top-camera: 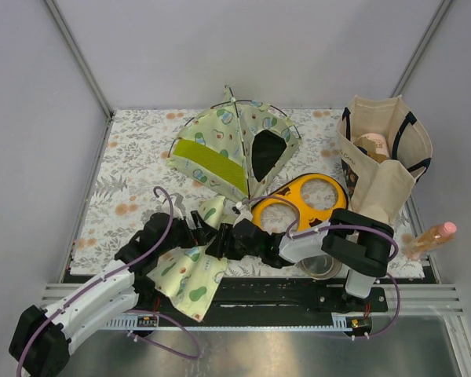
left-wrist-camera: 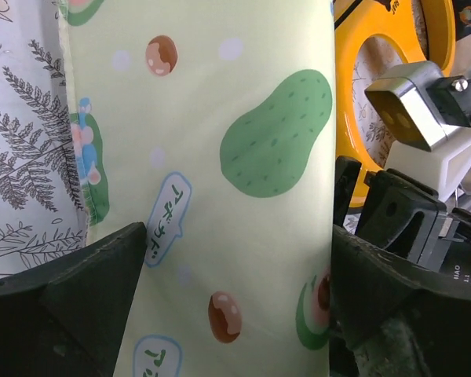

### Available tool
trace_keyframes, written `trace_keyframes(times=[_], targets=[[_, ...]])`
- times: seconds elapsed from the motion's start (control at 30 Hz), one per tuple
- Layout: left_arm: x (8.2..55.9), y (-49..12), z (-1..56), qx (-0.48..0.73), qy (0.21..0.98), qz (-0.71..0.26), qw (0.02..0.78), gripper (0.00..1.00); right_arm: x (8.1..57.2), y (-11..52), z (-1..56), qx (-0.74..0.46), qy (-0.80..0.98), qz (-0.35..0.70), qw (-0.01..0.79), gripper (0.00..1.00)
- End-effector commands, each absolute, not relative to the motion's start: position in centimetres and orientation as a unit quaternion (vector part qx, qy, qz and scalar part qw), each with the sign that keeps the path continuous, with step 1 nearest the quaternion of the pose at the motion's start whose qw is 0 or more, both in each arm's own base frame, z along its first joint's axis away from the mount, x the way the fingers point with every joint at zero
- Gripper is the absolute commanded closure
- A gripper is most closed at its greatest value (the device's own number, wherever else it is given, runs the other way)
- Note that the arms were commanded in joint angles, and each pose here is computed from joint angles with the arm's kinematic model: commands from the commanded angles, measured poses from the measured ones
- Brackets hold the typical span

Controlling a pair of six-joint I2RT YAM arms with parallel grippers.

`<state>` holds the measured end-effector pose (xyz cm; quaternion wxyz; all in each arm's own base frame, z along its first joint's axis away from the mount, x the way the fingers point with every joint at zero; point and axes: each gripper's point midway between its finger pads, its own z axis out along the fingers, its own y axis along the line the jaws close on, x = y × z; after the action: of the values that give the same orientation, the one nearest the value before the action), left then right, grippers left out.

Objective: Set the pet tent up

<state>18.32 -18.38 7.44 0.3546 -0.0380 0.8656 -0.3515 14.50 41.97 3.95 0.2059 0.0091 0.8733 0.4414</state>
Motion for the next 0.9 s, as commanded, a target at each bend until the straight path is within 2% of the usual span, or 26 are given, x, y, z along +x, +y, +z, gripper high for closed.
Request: trace_keyframes(times=[0.0,0.03,0.07,0.2,0.23,0.27,0.37,0.53,0.6,0.73,0.87], targets=[[17.0,-18.8,7.1,0.0,0.88,-0.336,0.336,0.03,15.5,40.6,3.5,-0.006,0.884,0.403,0.237,0.4],[17.0,-18.5,6.8,-0.002,0.883,-0.328,0.335,0.07,15.6,40.6,3.5,-0.006,0.884,0.402,0.238,0.4],[17.0,-18.4,6.6,-0.004,0.885,-0.324,0.333,0.16,15.5,40.5,3.6,-0.008,0.884,0.402,0.239,0.4],[17.5,-17.8,6.5,-0.019,0.892,-0.302,0.335,0.6,15.6,40.1,3.9,-0.01,0.885,0.396,0.243,0.4],[17.7,-17.8,6.7,-0.02,0.893,-0.298,0.338,0.75,15.6,39.8,4.0,-0.012,0.886,0.391,0.248,0.4],[17.9,-17.8,7.2,-0.019,0.891,-0.297,0.343,0.84,15.7,39.5,4.5,-0.012,0.886,0.39,0.252,0.4],[18.3,-17.4,8.5,-0.018,0.89,-0.285,0.355,1.0,15.9,38.1,5.7,-0.029,0.887,0.37,0.276,0.35],[19.4,-15.8,11.9,-0.021,0.887,-0.244,0.392,1.0,16.0,34.7,10.4,-0.104,0.889,0.312,0.317,0.12],[19.4,-15.1,13.2,-0.025,0.885,-0.233,0.403,1.0,16.5,32.8,13.2,-0.117,0.882,0.292,0.35,0.07],[19.1,-14.1,15.7,-0.033,0.878,-0.229,0.42,1.0,19.4,28.9,18.9,-0.096,0.857,0.258,0.435,0.05],[18.5,-13.4,17.4,-0.035,0.877,-0.226,0.422,1.0,23.7,27.0,22.5,-0.082,0.836,0.225,0.493,0.08]])
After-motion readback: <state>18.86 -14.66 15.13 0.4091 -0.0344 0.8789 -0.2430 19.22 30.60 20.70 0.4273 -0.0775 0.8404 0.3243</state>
